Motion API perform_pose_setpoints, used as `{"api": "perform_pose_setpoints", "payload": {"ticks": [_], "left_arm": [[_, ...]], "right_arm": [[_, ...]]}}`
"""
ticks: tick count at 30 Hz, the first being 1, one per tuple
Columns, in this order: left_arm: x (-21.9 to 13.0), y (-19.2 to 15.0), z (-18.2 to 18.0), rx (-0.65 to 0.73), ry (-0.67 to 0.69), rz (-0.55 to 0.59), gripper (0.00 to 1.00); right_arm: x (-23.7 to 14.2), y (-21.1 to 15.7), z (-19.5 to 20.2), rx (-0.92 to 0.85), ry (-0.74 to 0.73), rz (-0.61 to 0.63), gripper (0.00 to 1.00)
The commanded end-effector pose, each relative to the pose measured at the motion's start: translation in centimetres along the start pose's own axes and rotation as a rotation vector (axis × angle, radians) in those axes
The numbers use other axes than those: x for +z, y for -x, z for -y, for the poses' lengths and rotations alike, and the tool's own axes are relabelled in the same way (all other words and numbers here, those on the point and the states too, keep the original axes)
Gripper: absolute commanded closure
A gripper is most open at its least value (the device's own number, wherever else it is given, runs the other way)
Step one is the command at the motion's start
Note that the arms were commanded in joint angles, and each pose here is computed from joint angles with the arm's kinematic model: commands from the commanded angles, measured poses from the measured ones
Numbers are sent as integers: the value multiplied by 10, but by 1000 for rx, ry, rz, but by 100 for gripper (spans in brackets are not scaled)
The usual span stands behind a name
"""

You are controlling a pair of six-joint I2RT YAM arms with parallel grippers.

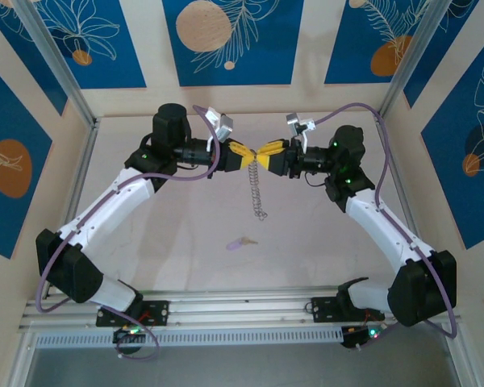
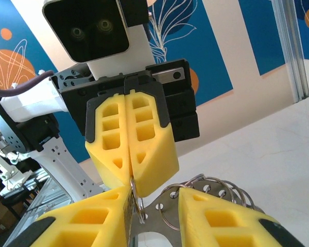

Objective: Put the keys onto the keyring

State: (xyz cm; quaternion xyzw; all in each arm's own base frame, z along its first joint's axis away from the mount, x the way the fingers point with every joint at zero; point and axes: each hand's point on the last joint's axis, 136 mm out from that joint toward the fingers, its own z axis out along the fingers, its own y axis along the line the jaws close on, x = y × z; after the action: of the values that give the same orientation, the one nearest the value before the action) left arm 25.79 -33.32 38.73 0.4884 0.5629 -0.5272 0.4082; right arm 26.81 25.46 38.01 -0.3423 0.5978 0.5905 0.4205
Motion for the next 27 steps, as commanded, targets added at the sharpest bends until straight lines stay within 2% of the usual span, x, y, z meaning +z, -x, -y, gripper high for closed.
{"api": "perform_pose_setpoints", "payload": {"ticks": [1, 13, 20, 21, 24, 27], "left_arm": [[0, 18, 14, 54, -50, 25, 100], [-1, 21, 14, 58, -47, 30, 100], [-2, 25, 13, 62, -27, 45, 100], [-3, 26, 13, 66, -15, 51, 98], [-7, 27, 13, 75, 20, 69, 73], [-13, 25, 12, 85, 68, 86, 61]], "right_arm": [[3, 11, -6, -48, 18, 14, 73], [5, 7, -9, -41, 29, 3, 100], [2, 2, -7, -36, 11, 10, 100], [1, 2, -6, -38, 6, 17, 100], [-5, 7, -1, -38, -15, 47, 100], [-10, 13, 1, -41, -23, 73, 100]]}}
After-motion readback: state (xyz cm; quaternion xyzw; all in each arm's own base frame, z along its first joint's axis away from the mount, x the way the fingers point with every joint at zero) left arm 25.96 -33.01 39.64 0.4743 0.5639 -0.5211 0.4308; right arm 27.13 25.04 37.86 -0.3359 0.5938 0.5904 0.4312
